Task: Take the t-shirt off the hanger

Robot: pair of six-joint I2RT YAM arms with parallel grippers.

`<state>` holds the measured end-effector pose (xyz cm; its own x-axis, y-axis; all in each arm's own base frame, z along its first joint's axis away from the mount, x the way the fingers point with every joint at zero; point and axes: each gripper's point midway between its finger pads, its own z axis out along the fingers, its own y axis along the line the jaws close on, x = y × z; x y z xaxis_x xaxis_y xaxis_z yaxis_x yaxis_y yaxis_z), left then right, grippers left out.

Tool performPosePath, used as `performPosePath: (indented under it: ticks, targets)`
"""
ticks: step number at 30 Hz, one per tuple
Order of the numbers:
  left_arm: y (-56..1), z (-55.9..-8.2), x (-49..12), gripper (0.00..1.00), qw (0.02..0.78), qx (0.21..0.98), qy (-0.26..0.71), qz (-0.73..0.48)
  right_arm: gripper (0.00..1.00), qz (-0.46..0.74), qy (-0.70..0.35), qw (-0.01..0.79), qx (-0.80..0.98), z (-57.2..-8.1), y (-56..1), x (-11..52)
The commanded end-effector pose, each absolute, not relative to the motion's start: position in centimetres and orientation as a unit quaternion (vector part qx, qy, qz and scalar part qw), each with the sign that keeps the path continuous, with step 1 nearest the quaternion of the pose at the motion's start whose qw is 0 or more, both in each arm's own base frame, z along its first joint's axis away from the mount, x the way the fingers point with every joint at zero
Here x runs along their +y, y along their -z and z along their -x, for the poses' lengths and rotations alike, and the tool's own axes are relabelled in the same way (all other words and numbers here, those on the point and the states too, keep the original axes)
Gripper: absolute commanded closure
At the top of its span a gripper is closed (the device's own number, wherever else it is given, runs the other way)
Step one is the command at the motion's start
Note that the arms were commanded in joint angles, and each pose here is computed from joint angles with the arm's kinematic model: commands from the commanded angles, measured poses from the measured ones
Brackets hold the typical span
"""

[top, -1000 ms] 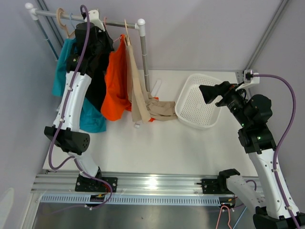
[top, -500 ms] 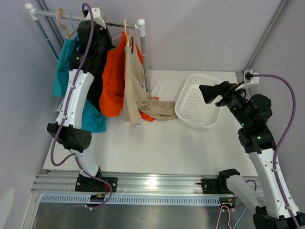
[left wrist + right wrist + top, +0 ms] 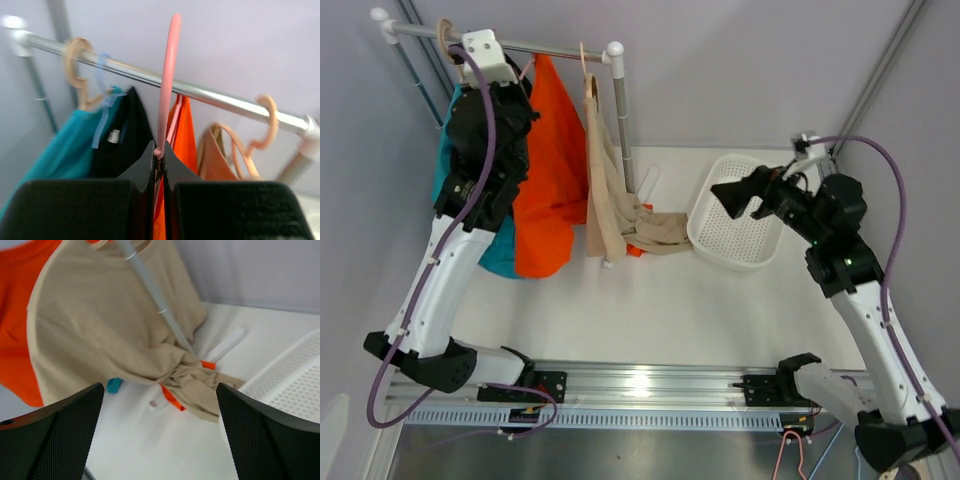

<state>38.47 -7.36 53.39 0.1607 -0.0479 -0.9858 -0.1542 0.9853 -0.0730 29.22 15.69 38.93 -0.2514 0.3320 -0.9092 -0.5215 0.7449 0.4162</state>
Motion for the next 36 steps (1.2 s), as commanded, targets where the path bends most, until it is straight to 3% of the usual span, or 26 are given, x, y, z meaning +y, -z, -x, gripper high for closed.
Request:
performPosePath:
  ticks: [1,2,6,13,19,32,36]
  targets:
    - [-58.3,-34.9,-2.9,0.99,0.783,0.587,-0.067,0.196,0.0,0.198,-0.39,0.563,0.701,-27.6,-39.0,21.0]
    - [-56.5,-35.3,-2.9,0.99,0.757,0.617,-0.095,0.196,0.01,0.216,-0.398,0.553,0.699,-27.4,-38.8,22.0]
    - [-56.1,-32.0,-0.7,0.99,0.725,0.616,-0.135,0.276,0.01,0.282,-0.46,0.53,0.654,-25.4,-40.1,26.1]
    - [-54.2,-29.9,-2.4,0.99,0.703,0.646,-0.159,0.252,0.0,0.432,-0.499,0.48,0.578,-18.4,-40.6,35.0]
    - [-53.4,-29.8,-4.0,0.99,0.699,0.659,-0.155,0.23,0.0,0.475,-0.532,0.462,0.528,-14.8,-41.3,39.4]
    - [-50.7,-30.8,-6.9,0.99,0.683,0.695,-0.108,0.198,0.0,0.52,-0.543,0.438,0.493,-12.5,-38.4,47.3]
    - [-49.8,-31.1,-8.3,0.99,0.671,0.712,-0.067,0.194,0.0,0.498,-0.536,0.479,0.485,-13.8,-39.1,49.5]
